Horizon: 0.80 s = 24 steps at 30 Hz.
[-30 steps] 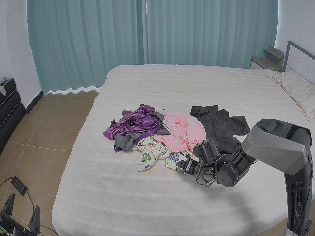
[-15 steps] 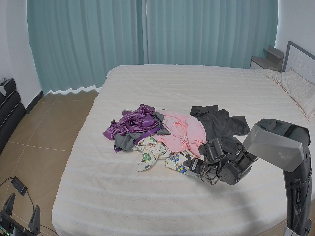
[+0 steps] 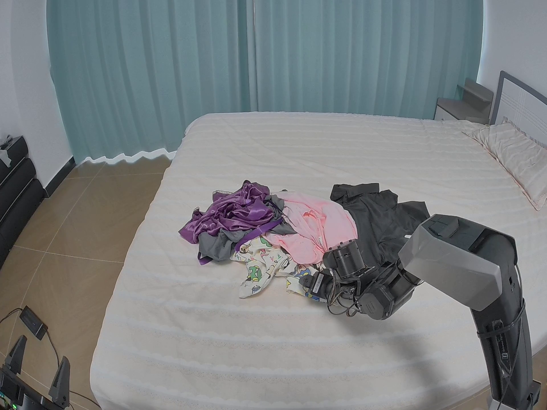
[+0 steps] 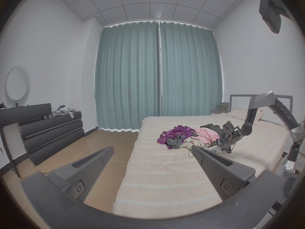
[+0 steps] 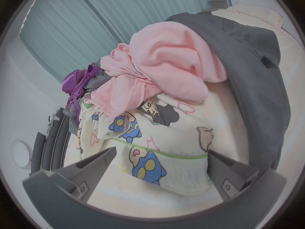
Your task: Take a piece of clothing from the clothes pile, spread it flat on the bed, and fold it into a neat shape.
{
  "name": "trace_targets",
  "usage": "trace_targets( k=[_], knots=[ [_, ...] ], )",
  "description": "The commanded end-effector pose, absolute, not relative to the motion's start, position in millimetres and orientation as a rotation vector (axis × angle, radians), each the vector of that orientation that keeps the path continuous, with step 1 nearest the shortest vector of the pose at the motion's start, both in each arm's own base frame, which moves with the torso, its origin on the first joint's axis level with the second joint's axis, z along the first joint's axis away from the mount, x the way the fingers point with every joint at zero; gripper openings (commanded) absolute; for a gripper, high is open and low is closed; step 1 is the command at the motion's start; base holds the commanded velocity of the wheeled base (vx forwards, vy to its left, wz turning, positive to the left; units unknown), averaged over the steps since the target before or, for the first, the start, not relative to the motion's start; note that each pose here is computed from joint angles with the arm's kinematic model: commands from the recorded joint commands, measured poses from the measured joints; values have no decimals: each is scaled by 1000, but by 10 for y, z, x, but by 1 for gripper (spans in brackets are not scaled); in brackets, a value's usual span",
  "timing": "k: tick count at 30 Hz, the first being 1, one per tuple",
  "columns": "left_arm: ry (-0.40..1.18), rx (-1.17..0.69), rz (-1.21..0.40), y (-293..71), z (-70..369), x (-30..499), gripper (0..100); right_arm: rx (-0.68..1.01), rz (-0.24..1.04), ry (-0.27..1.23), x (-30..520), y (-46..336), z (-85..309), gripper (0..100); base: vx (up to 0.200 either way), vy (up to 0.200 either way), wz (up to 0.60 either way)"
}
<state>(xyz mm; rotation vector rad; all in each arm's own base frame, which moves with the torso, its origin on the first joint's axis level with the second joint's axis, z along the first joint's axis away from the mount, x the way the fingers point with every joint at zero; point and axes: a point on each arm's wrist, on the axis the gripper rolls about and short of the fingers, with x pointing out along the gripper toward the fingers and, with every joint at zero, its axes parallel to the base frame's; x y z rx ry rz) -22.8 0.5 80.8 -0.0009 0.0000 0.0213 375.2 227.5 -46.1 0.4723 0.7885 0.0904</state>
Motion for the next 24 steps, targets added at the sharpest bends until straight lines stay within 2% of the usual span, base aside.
trace_targets(
  k=[1,6,17,20,24],
  knots=[
    [2,-2,23,4,755,-227,100,466,87,791,3832,2342,-530,0,0,0,0],
    [2,-2,21,5,755,-227,100,464,86,796,3827,2340,-530,0,0,0,0],
    [0,-2,21,5,759,-228,100,508,77,771,3589,2110,-34,0,0,0,0],
    [2,-2,21,5,755,-227,100,548,91,785,3248,1985,249,0,0,0,0],
    [0,-2,23,4,759,-228,100,566,146,774,2924,1907,433,0,0,0,0]
  ],
)
